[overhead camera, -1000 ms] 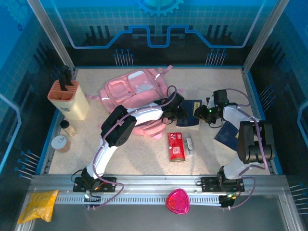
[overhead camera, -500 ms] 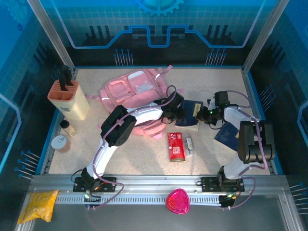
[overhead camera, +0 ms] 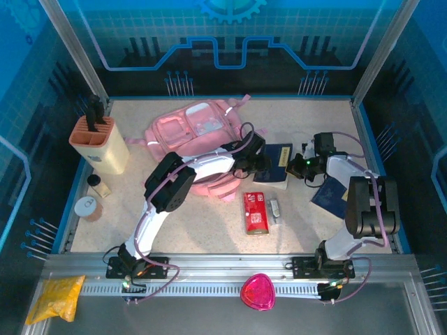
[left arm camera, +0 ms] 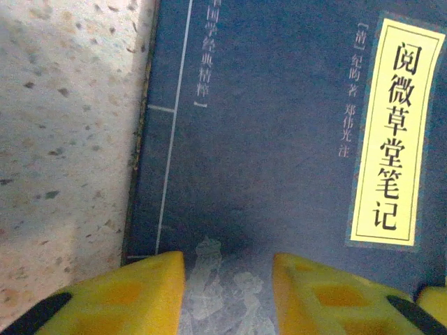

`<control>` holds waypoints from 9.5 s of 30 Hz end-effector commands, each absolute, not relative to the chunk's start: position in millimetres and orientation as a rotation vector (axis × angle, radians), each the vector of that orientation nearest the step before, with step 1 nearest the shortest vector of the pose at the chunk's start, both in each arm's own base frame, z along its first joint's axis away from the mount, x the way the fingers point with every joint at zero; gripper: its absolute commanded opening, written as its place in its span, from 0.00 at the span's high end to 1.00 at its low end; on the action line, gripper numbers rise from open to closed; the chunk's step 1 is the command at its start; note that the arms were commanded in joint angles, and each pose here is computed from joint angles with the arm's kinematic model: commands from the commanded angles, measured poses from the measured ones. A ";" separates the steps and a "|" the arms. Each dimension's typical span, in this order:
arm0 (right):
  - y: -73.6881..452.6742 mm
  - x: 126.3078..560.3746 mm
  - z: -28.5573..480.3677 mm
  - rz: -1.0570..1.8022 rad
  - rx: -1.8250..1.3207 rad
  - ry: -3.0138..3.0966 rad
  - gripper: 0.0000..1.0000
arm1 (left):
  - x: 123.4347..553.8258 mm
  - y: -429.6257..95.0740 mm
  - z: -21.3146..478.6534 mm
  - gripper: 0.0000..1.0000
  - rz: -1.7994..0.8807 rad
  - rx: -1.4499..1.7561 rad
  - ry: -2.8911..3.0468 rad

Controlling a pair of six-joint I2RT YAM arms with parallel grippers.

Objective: Pack books, pencil case, and school supplies into a backpack

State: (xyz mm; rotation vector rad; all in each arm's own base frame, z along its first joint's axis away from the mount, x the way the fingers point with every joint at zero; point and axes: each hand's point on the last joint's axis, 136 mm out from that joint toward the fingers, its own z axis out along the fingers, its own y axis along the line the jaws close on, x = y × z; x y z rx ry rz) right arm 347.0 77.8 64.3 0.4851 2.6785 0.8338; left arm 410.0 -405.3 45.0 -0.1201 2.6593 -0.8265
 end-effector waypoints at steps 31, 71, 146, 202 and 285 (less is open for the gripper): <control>127.6 343.4 189.6 1.408 0.379 2.338 1.00 | 388.0 -372.6 103.1 0.11 -1.434 -0.715 2.460; 108.6 316.0 64.4 1.315 0.565 2.555 1.00 | 343.9 -418.6 88.5 0.66 -1.360 -0.265 2.643; 163.1 338.1 247.4 1.724 0.158 2.055 1.00 | 356.0 -351.9 252.2 0.37 -1.450 -0.142 2.148; 162.0 312.8 168.7 1.364 0.179 2.463 0.93 | 438.5 -190.5 250.0 1.00 0.293 0.663 2.116; 136.2 350.7 141.5 0.567 0.233 2.497 0.21 | 384.0 -198.5 224.8 0.64 -0.242 0.398 2.278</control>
